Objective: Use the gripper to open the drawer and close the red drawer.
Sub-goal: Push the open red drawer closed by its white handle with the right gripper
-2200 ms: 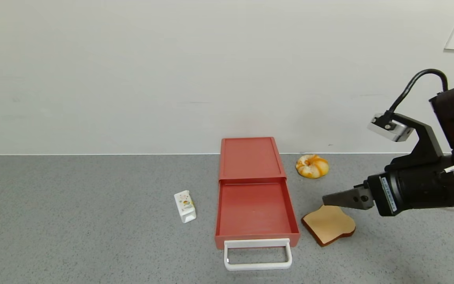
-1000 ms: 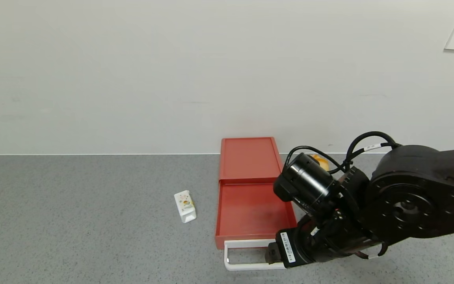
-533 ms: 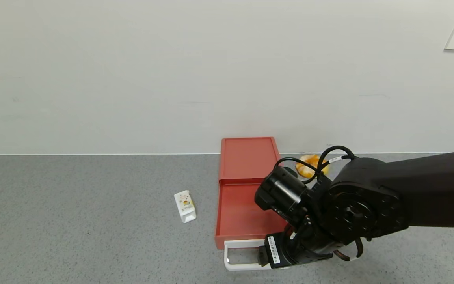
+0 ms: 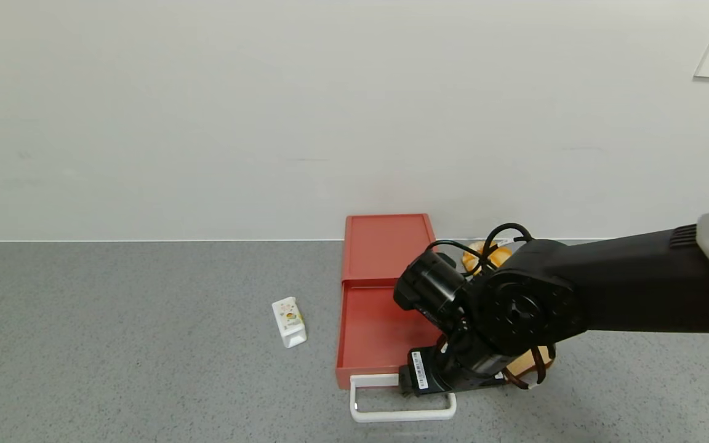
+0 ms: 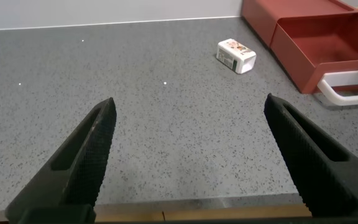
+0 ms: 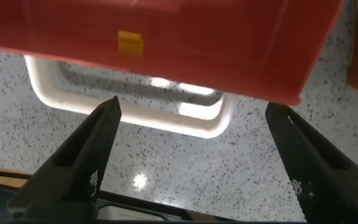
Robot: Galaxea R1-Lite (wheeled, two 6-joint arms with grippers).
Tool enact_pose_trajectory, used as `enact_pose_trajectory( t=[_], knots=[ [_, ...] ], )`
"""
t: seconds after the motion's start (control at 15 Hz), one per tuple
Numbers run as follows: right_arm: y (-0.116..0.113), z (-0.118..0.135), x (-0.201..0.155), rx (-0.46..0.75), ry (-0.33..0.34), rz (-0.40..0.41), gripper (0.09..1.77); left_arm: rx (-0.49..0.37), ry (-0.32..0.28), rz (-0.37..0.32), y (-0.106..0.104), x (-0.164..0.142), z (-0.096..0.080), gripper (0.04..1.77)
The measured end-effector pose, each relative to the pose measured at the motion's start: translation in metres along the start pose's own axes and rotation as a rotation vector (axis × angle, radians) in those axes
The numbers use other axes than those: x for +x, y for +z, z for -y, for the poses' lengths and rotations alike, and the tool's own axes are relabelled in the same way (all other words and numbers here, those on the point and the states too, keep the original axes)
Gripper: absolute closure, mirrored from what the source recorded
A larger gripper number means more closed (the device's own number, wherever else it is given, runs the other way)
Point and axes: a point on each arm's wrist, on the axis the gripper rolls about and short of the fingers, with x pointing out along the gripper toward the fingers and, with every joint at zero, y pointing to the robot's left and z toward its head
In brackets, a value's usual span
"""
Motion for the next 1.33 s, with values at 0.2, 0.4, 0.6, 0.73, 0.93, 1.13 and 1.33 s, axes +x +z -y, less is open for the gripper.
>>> enact_pose_trajectory(
  t=[0.2,0.4,0.6,0.73,0.93,1.13,1.33],
  knots=[
    [0.002,-0.001,0.005,0.004,-0.004,-0.004,0.15,0.0,0.0,0.0,0.0,0.0,0.0,0.09],
    [0.005,-0.001,0.008,0.008,-0.004,-0.003,0.15,0.001,0.0,0.0,0.0,0.0,0.0,0.09],
    [0.009,-0.003,0.009,0.014,-0.001,0.006,0.15,0.001,0.0,0.0,0.0,0.0,0.0,0.09],
    [0.012,-0.005,0.01,0.017,-0.01,0.02,0.15,0.001,0.0,0.0,0.0,0.0,0.0,0.09],
    [0.016,-0.006,0.012,0.023,-0.01,0.03,0.15,0.001,0.0,0.0,0.0,0.0,0.0,0.09],
    [0.017,-0.007,0.013,0.026,-0.009,0.032,0.15,0.001,-0.001,0.0,0.0,0.0,0.0,0.09],
    [0.017,-0.008,0.014,0.024,-0.008,0.033,0.15,0.001,-0.001,0.0,0.0,0.0,0.0,0.09]
  ],
)
